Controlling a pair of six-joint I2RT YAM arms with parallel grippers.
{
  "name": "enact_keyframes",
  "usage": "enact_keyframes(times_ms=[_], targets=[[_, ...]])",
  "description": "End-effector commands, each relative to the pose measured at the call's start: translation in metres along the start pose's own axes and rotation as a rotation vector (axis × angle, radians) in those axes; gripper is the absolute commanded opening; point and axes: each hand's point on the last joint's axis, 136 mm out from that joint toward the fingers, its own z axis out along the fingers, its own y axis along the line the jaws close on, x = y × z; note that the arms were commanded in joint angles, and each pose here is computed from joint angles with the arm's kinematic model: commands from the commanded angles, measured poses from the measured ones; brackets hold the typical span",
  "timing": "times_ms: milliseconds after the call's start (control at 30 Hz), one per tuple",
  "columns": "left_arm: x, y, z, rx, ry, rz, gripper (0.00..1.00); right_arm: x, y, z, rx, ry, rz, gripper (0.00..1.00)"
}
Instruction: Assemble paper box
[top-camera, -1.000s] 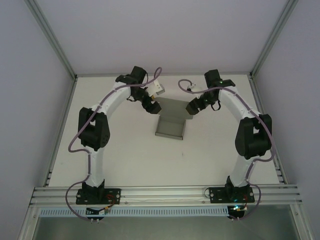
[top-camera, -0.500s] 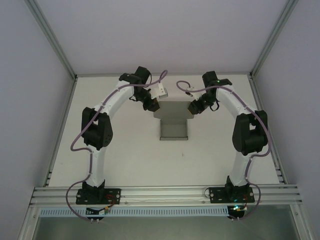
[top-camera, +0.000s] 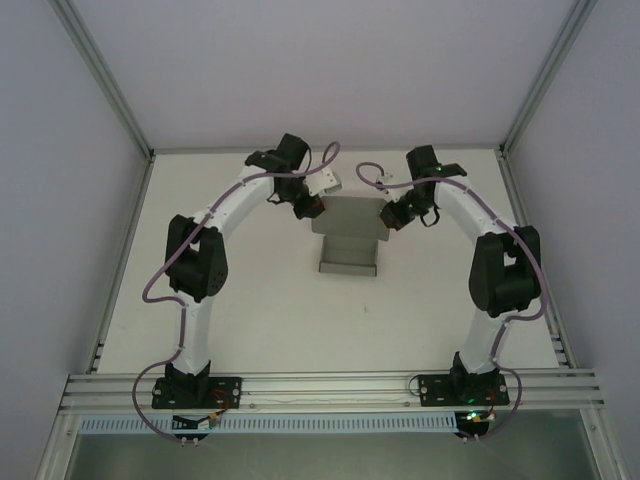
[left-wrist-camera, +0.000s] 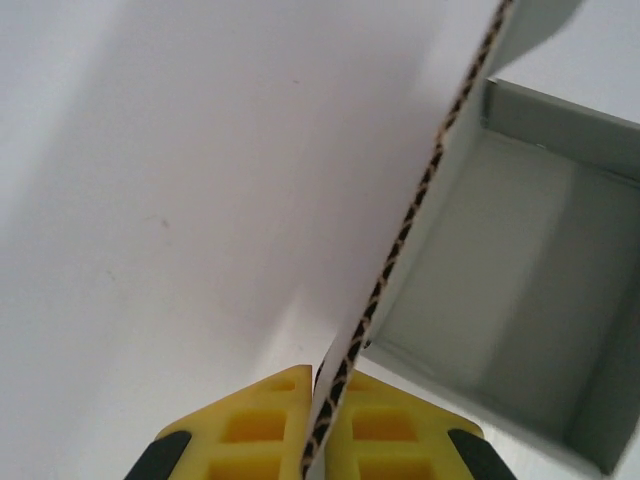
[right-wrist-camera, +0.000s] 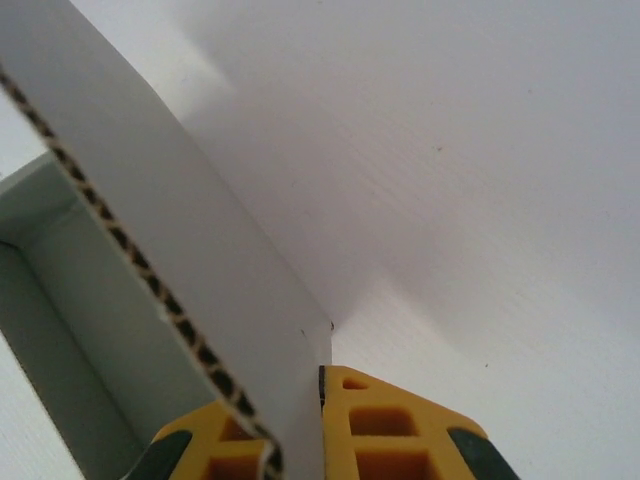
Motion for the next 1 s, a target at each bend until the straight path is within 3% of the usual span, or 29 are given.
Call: enact_keyframes(times_ms=[0,267,400,600,967], targets=[[-0.016,0.029,-0.015,-0.219,-0.042,-0.135,0.00,-0.027,-0.003,-0.024,0.051,-0.138,0.129,0.04],[-0.040,0.041,-0.046,-0.339,-0.170,-0.427,0.00,-0.058,-0.031,-0.054,0.207,-0.372,0.443,0.04],[-0.044,0.045,-0.054,-0.354,-0.271,-0.659,0.00,-0.070,-0.037,-0.051,0.194,-0.480,0.620,0.04],[-0.045,0.053,-0.046,-0.372,-0.400,-0.921,0.00,-0.084,-0.036,-0.042,0.273,-0.562,0.720,0.04],[-0.047,0.045,-0.013,-0.392,-0.370,-0.980,0.00,-0.086,-0.034,-0.009,0.374,-0.544,0.779,0.05]])
